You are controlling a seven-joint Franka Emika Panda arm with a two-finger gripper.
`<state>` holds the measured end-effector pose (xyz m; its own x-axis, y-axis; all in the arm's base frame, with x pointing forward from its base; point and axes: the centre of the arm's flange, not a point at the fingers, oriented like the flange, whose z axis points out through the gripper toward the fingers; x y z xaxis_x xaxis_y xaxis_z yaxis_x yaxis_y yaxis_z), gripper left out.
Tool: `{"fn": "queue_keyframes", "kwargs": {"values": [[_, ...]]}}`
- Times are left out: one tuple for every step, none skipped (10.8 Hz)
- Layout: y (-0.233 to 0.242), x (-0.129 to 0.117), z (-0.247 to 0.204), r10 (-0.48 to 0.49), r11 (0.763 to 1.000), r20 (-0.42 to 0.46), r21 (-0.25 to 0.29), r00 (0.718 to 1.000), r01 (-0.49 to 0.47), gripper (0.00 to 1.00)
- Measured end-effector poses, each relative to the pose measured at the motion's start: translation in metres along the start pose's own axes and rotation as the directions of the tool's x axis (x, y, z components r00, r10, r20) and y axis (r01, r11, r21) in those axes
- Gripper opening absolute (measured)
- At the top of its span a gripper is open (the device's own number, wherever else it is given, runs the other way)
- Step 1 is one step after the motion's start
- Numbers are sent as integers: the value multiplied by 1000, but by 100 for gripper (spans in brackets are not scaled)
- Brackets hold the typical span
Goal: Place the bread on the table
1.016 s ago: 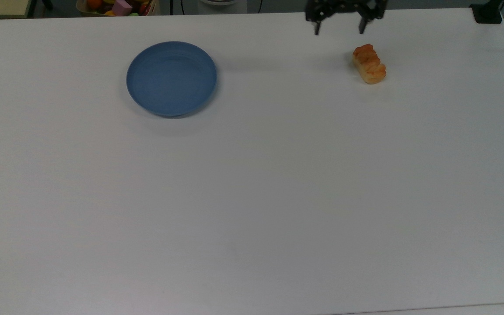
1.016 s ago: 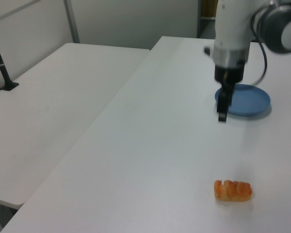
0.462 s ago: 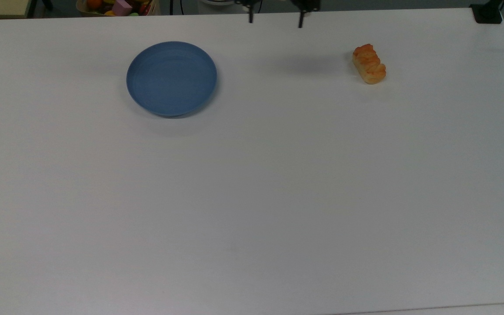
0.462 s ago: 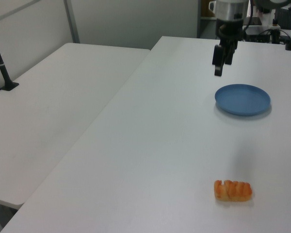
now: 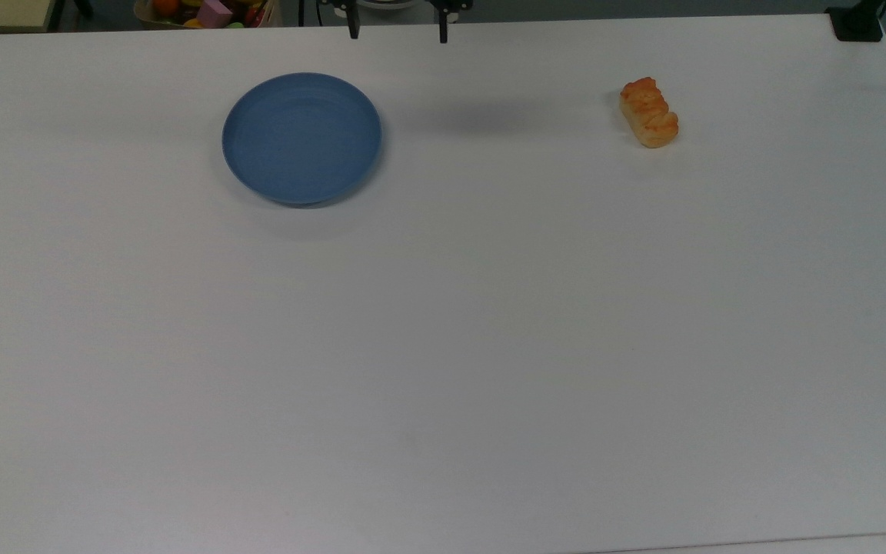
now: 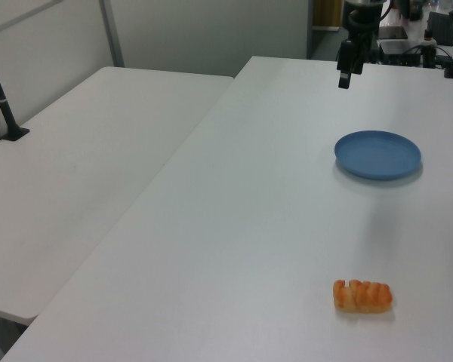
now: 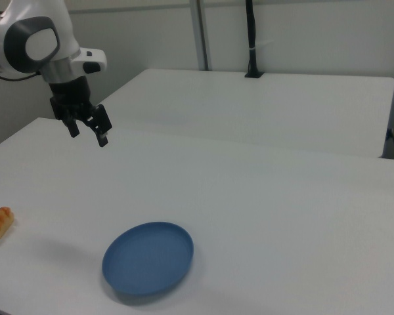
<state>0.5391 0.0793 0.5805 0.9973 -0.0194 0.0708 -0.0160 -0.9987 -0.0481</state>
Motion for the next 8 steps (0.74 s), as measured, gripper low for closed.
{"fn": "queue_keyframes", "kwargs": {"values": [[7, 1, -1, -64, 998, -2, 7, 998, 64, 100], [14, 2, -1, -131, 991, -3, 7, 991, 131, 100], [21, 3, -2, -179, 984, -4, 7, 984, 179, 100], [26, 3, -2, -207, 978, -4, 7, 978, 207, 100], [27, 3, -2, -217, 976, -4, 7, 976, 217, 100], [26, 3, -2, -225, 974, -5, 7, 974, 225, 100], [26, 3, -2, -229, 973, -5, 7, 973, 229, 100], [26, 3, -2, -229, 973, -5, 7, 973, 229, 100]]}}
